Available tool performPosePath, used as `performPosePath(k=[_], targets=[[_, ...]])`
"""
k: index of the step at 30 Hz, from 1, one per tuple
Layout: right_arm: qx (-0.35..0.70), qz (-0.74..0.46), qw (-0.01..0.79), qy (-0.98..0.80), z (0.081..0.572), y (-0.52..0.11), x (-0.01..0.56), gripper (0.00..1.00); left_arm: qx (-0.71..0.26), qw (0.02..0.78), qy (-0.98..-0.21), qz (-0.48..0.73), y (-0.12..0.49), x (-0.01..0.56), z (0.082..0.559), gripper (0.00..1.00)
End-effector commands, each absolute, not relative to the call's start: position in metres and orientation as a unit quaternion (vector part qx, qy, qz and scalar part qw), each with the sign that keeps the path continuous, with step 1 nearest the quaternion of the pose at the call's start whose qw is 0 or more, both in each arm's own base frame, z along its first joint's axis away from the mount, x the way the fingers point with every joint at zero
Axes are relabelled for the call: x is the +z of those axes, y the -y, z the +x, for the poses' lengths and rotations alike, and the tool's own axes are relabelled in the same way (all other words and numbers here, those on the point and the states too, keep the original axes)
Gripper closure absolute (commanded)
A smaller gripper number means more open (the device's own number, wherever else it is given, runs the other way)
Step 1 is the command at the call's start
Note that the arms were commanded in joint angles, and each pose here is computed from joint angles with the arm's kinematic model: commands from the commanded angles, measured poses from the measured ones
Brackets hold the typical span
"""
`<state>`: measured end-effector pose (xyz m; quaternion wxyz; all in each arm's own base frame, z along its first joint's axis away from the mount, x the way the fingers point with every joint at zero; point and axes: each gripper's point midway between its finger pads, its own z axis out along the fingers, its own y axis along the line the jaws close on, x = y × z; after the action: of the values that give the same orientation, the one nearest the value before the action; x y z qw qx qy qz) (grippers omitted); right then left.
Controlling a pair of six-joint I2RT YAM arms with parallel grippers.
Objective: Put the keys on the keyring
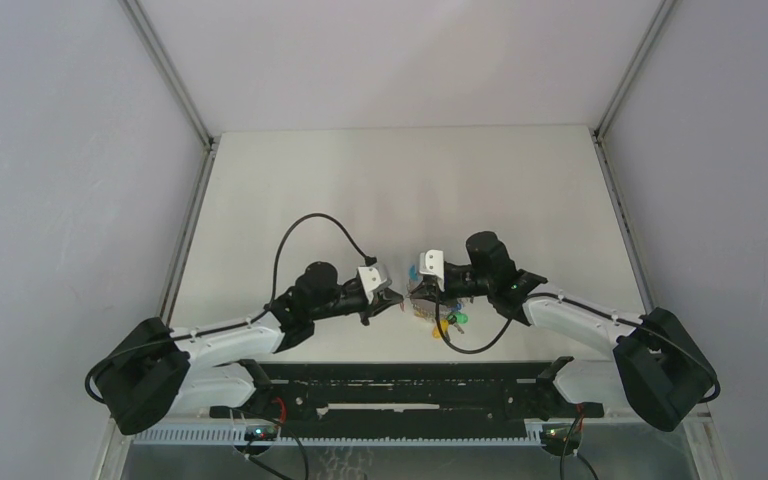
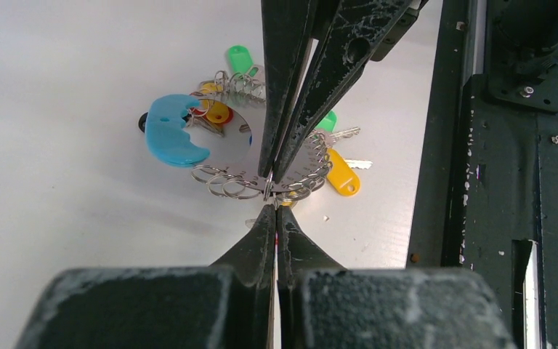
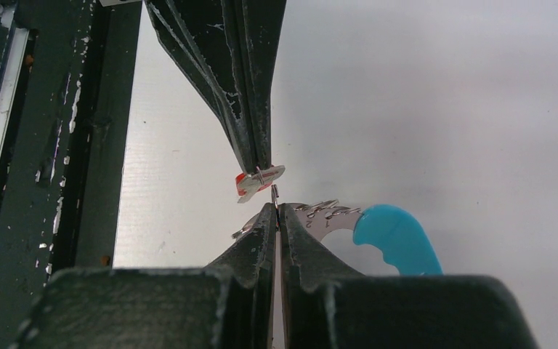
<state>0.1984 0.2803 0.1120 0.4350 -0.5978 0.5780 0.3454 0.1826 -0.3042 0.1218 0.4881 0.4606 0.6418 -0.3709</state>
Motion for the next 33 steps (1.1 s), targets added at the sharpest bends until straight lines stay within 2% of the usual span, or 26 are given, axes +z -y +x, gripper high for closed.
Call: performPosePath(k=[1,11,33], targets=[[0.349,-0.605,0.454,-0.553,0.199,-0.285,0.122,1.0,-0.38,0.511,-0.618,0.461,0.309,0.135,0.182,1.0],[0.343,-0.621,0.451,-0.542,0.195,-0.284,0.12,1.0,-0.356,0.512,-0.618,0.479,0.305,0.13,0.185,1.0],[0.349,-0.627,0.451,-0.531,0.19,-0.287,0.122,1.0,-0.369,0.509,-0.61,0.482,0.314,0.138,0.186,1.0]])
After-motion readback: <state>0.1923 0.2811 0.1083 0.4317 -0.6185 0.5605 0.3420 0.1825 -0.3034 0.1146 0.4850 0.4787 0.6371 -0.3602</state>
